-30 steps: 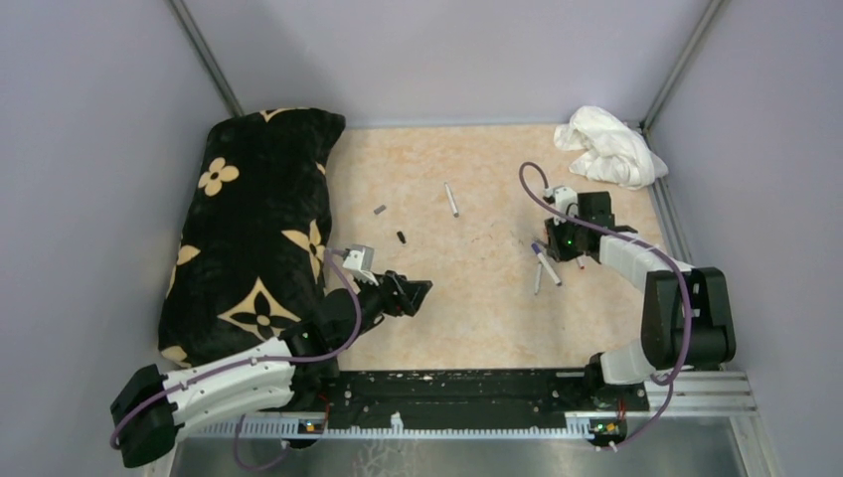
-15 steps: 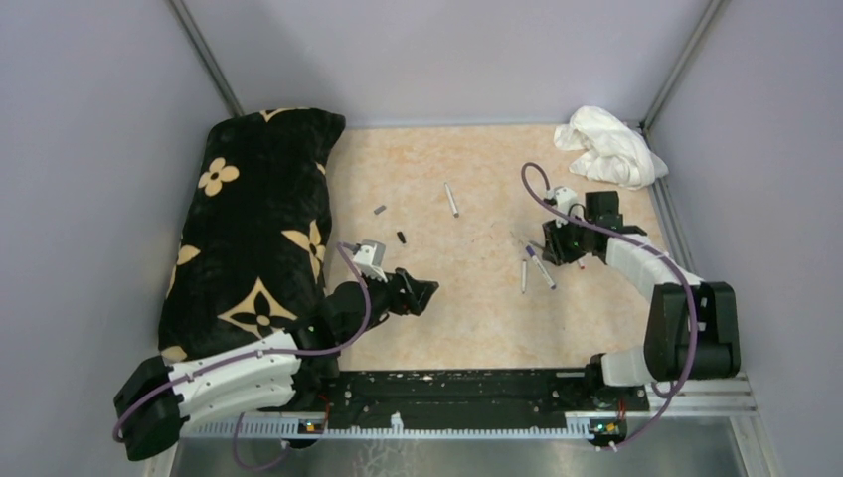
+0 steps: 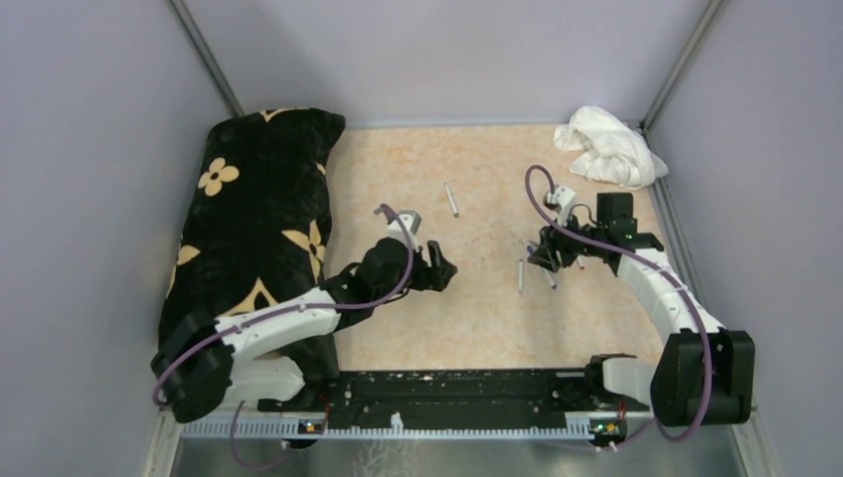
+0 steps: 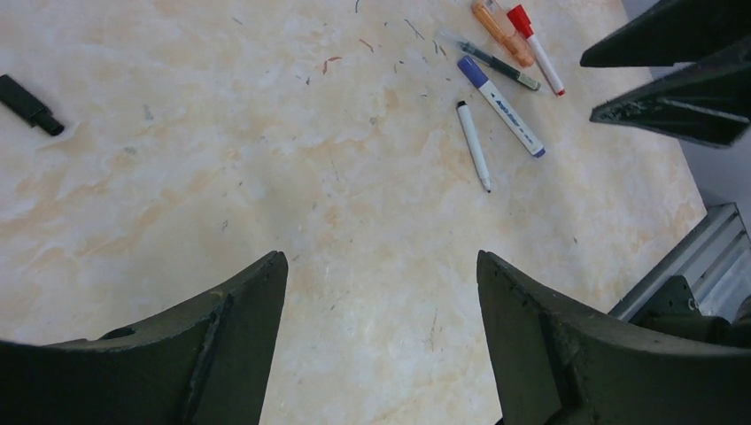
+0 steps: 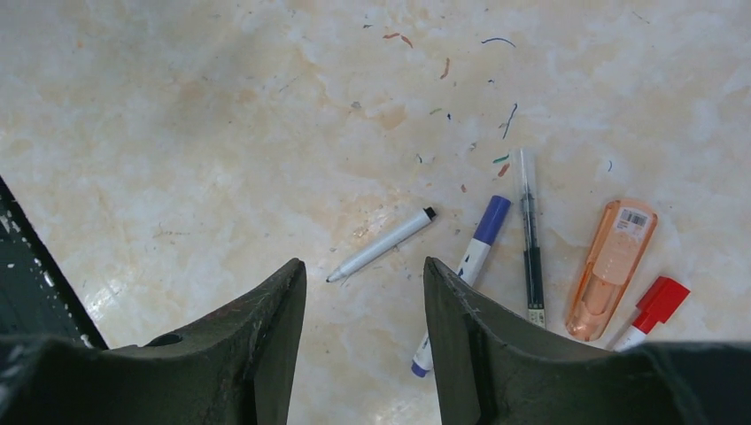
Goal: Insert the pens into the pen caps
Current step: Place the pen at the center of the board, then pick up the pen from the center of the board.
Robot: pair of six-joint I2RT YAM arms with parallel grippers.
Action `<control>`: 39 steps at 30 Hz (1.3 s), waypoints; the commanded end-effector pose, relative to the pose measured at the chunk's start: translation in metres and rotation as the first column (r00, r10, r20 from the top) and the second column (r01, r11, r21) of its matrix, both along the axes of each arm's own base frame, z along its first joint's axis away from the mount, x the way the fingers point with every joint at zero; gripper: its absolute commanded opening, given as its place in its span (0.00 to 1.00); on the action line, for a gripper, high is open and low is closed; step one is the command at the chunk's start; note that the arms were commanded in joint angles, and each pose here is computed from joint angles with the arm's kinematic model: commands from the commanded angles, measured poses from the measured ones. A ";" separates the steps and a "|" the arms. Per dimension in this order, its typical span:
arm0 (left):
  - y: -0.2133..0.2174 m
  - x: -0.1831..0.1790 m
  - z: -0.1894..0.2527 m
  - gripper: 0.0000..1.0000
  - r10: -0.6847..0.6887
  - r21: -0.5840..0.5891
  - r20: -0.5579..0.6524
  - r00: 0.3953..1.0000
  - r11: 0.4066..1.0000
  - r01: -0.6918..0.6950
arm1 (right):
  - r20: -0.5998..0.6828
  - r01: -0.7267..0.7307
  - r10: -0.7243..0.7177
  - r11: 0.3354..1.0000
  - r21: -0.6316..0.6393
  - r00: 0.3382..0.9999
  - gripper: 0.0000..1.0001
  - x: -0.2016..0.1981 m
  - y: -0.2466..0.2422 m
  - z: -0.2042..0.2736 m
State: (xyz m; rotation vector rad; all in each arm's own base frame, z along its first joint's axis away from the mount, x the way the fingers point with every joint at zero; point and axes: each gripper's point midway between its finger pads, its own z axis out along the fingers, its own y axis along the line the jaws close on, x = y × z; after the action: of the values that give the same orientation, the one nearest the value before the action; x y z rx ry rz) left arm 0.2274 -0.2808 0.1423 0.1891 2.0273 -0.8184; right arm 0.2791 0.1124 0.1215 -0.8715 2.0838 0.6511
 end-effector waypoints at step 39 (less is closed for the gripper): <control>-0.164 0.037 -0.080 0.70 0.016 0.378 -0.197 0.980 0.924 0.061 | 0.095 0.142 -0.165 0.967 0.210 0.982 0.55 0.014 -0.029 0.073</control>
State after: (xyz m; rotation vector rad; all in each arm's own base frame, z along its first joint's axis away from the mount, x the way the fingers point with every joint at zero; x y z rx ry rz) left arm 0.2660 -0.4402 0.0708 0.3750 2.3300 -0.5243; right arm 0.2850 0.0855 0.1753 -0.5938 1.9951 0.7317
